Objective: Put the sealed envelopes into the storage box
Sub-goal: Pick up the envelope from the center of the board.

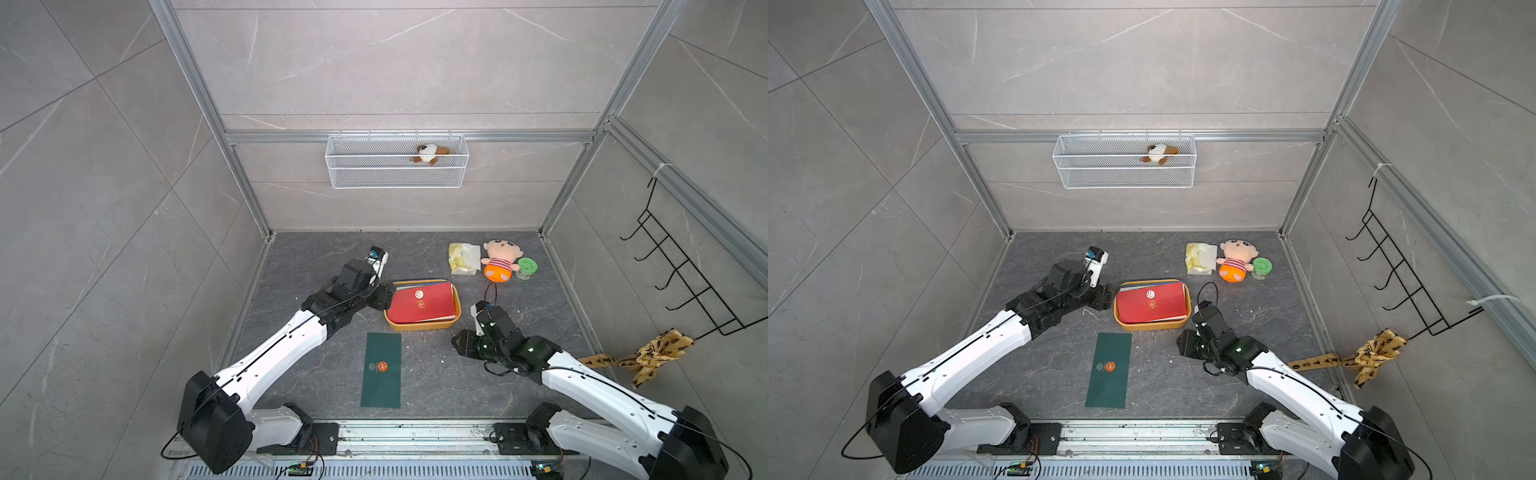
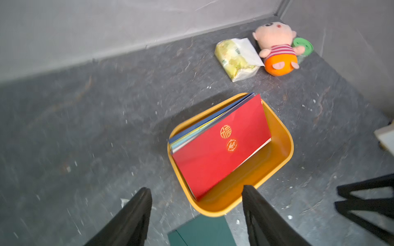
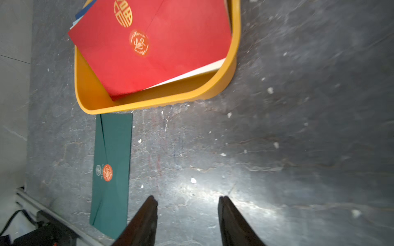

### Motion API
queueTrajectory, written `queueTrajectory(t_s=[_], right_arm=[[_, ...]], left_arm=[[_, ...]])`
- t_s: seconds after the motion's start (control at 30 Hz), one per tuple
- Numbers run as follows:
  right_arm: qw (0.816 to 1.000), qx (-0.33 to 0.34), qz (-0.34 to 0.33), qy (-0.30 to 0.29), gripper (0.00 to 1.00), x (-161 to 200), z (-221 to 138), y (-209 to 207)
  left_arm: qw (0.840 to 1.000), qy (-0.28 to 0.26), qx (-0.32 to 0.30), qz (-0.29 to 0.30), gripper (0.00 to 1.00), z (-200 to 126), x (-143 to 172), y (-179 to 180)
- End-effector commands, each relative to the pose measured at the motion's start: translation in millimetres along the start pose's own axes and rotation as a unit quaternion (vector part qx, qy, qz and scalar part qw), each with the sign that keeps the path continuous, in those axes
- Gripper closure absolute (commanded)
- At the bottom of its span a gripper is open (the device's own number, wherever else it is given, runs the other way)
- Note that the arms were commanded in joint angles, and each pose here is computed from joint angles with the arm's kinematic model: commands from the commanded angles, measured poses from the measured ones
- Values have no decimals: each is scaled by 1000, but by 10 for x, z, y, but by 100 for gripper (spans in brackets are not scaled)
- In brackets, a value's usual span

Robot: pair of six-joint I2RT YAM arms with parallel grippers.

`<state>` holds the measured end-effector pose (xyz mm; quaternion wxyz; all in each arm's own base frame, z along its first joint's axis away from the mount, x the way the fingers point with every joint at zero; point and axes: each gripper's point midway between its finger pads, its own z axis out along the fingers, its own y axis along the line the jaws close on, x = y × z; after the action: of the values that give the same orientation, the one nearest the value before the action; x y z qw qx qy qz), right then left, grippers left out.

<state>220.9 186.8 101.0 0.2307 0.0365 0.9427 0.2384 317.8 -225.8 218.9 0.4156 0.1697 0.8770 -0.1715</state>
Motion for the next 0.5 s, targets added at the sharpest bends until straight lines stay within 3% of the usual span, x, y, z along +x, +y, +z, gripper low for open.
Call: queueTrajectory(t_s=[0.0, 0.1, 0.23, 0.47], right_arm=[[998, -43, 35, 21, 50, 85, 123, 380], [998, -42, 31, 44, 50, 265, 302, 640], [995, -56, 37, 73, 50, 525, 605, 941], [994, -40, 25, 99, 50, 784, 939, 1190]], left_arm=[[982, 78, -15, -173, 34, 108, 633, 112], [965, 139, -8, -223, 43, 79, 1263, 125], [948, 163, -19, -272, 46, -22, 1870, 230], [930, 197, 2, -310, 47, -73, 2332, 107]])
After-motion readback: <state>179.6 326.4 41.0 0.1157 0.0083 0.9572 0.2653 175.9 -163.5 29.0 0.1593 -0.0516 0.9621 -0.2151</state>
